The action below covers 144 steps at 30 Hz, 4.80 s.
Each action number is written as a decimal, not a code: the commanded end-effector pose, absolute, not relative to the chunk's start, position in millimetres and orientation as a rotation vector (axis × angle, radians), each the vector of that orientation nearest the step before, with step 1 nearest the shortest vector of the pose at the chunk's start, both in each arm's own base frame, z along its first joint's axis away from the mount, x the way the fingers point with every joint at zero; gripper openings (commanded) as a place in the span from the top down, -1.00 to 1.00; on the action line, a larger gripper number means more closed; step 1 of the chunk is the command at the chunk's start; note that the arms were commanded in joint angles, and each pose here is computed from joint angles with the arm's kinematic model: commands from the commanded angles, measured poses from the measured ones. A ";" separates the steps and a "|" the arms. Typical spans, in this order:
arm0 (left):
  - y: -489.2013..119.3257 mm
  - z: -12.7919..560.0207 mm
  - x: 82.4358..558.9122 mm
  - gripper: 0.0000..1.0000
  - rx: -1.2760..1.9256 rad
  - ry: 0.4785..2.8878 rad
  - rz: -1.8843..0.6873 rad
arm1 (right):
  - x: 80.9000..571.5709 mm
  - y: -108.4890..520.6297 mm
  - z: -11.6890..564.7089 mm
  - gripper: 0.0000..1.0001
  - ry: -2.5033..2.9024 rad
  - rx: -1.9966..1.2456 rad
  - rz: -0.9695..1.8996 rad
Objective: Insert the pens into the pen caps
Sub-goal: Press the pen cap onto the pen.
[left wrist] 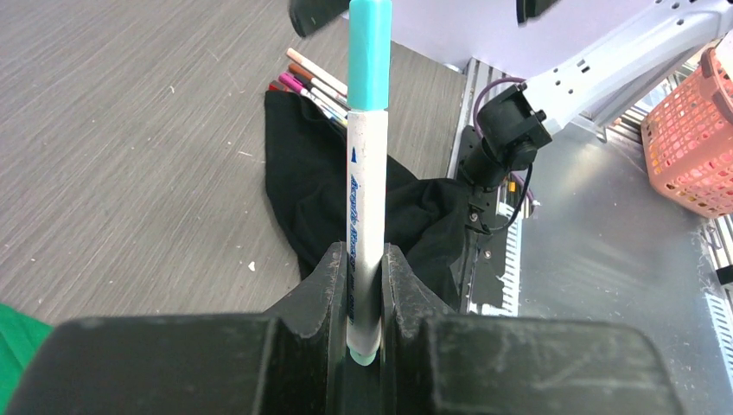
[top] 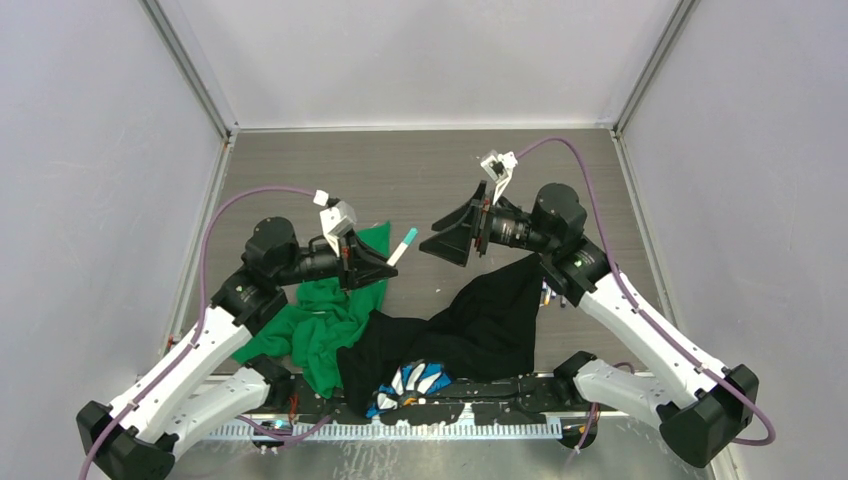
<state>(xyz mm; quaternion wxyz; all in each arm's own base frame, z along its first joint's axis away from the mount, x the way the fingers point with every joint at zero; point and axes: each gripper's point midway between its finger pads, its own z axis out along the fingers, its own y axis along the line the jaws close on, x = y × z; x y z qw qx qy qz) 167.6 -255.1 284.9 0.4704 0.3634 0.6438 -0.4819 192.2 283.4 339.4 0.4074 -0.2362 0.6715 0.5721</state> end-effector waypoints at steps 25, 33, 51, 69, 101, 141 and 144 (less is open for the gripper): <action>-262.8 289.7 166.2 1.00 0.940 1.543 -1.170 | 189.9 326.0 342.5 0.13 1.671 -0.795 1.455; -264.3 288.9 168.8 0.83 0.930 1.554 -1.172 | 190.0 327.6 338.9 0.98 1.668 -0.805 1.456; -281.2 306.9 179.9 -0.43 0.805 1.582 -1.315 | 168.7 333.3 336.9 0.99 1.616 -0.895 1.585; -286.1 305.3 175.6 0.58 0.815 1.596 -1.379 | 167.5 335.9 321.3 0.99 1.680 -0.953 1.540; -281.8 295.1 159.7 1.00 0.906 1.589 -1.388 | 194.4 317.1 349.6 -0.16 1.632 -0.776 1.469; -262.2 364.4 188.5 0.99 0.654 1.341 -1.220 | 122.1 338.8 224.0 0.99 2.194 -0.712 1.714; -260.5 367.5 191.0 1.00 0.631 1.334 -1.222 | 119.6 340.6 222.7 0.99 2.224 -0.684 1.712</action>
